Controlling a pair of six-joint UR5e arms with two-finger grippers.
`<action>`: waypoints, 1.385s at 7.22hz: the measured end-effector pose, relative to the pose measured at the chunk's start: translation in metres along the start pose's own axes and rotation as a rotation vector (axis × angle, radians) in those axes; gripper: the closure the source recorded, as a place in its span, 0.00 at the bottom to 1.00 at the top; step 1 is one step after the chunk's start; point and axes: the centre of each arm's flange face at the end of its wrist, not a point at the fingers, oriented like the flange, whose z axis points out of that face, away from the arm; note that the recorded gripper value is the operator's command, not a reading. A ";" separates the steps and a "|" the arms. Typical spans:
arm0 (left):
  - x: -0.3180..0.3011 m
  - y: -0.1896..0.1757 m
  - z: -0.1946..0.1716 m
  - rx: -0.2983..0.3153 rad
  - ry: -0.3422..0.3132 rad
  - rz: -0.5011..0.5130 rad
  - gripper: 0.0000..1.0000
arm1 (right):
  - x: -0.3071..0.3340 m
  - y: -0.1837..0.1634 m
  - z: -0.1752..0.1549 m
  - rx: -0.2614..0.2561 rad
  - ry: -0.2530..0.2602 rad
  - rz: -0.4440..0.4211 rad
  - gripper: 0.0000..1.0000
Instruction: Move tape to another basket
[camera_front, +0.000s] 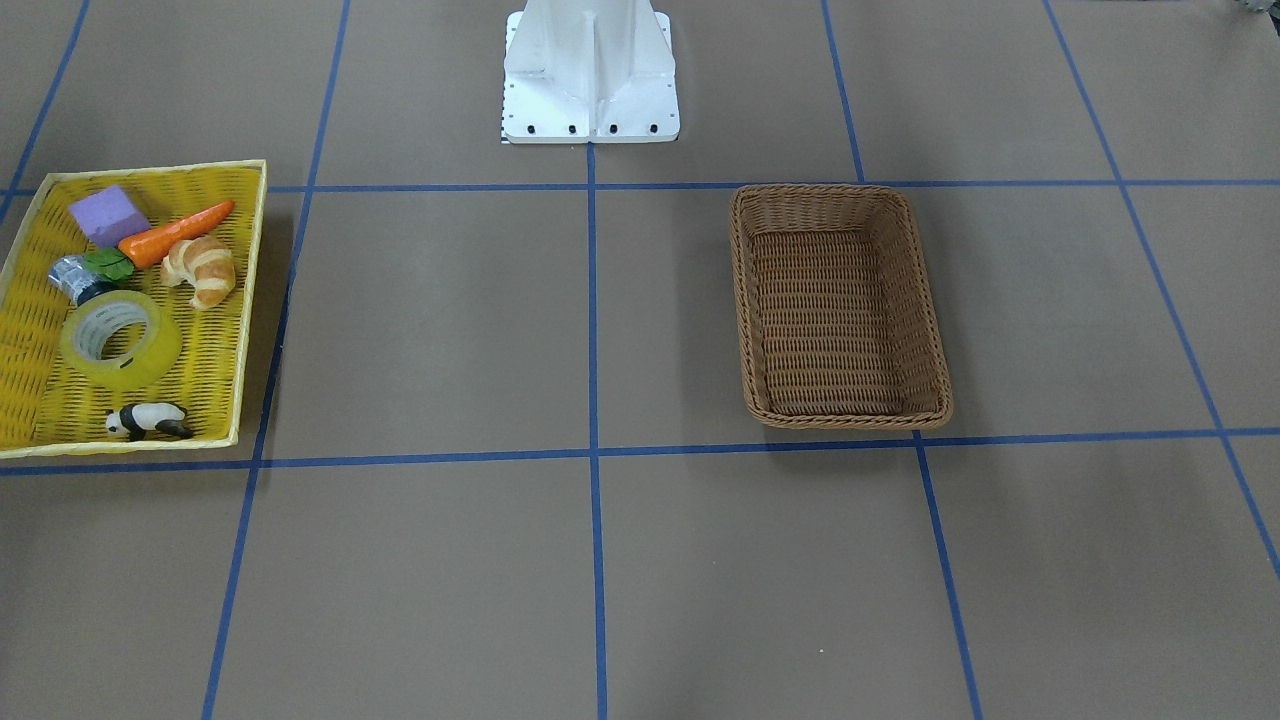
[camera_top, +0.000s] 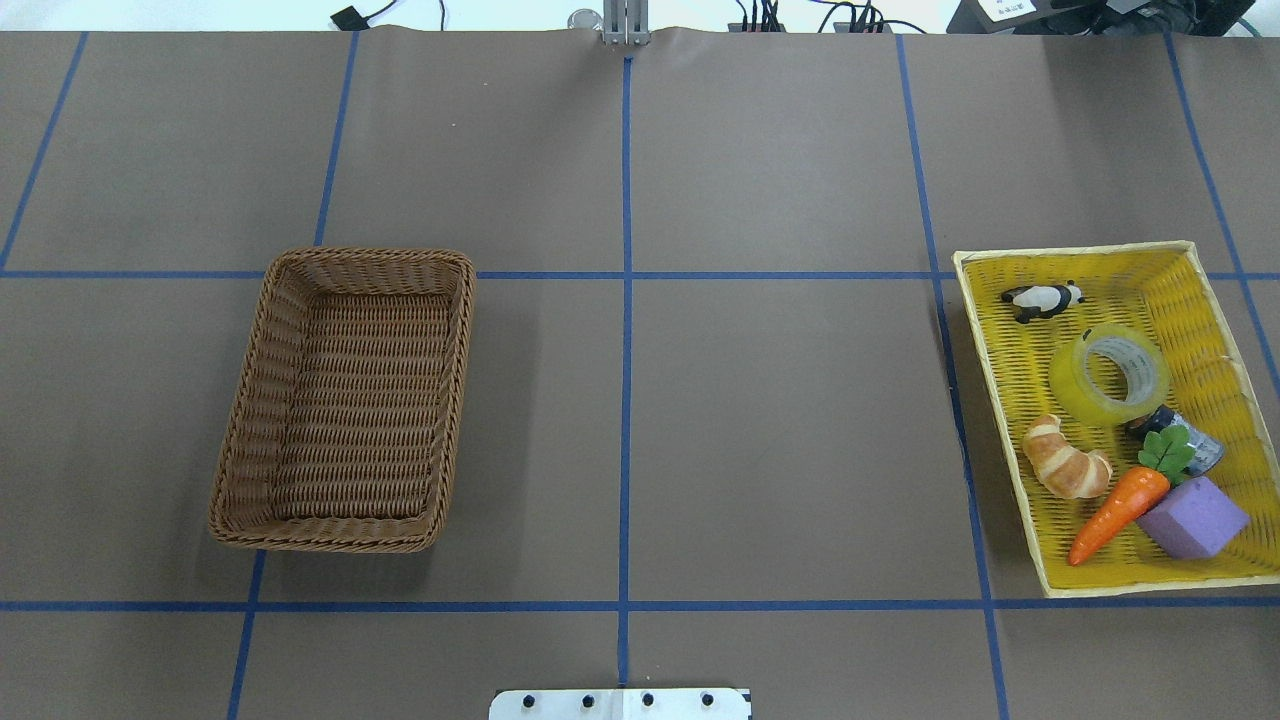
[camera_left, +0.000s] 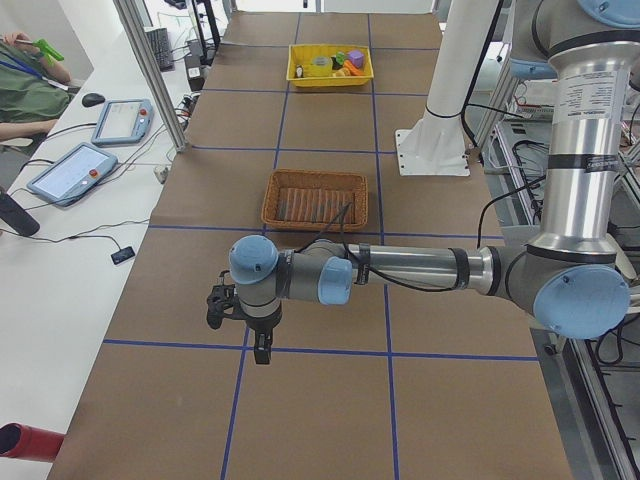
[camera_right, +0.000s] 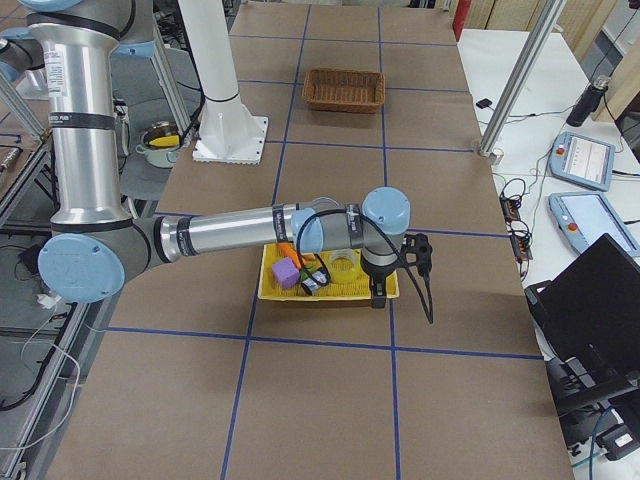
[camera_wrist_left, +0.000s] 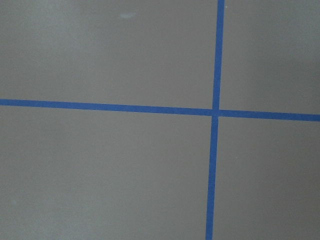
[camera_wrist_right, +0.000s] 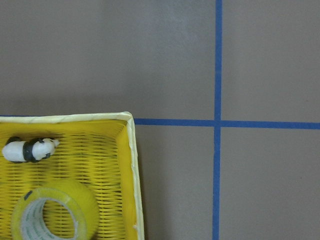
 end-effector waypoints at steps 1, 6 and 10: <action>0.006 0.000 0.007 -0.014 0.001 0.008 0.01 | -0.025 -0.008 0.001 0.007 -0.016 -0.044 0.00; 0.023 -0.013 0.003 0.045 0.014 0.080 0.01 | -0.107 0.011 0.095 -0.083 -0.067 -0.260 0.00; 0.023 -0.013 0.004 0.050 0.015 0.088 0.01 | -0.116 0.039 0.166 -0.197 0.034 -0.322 0.00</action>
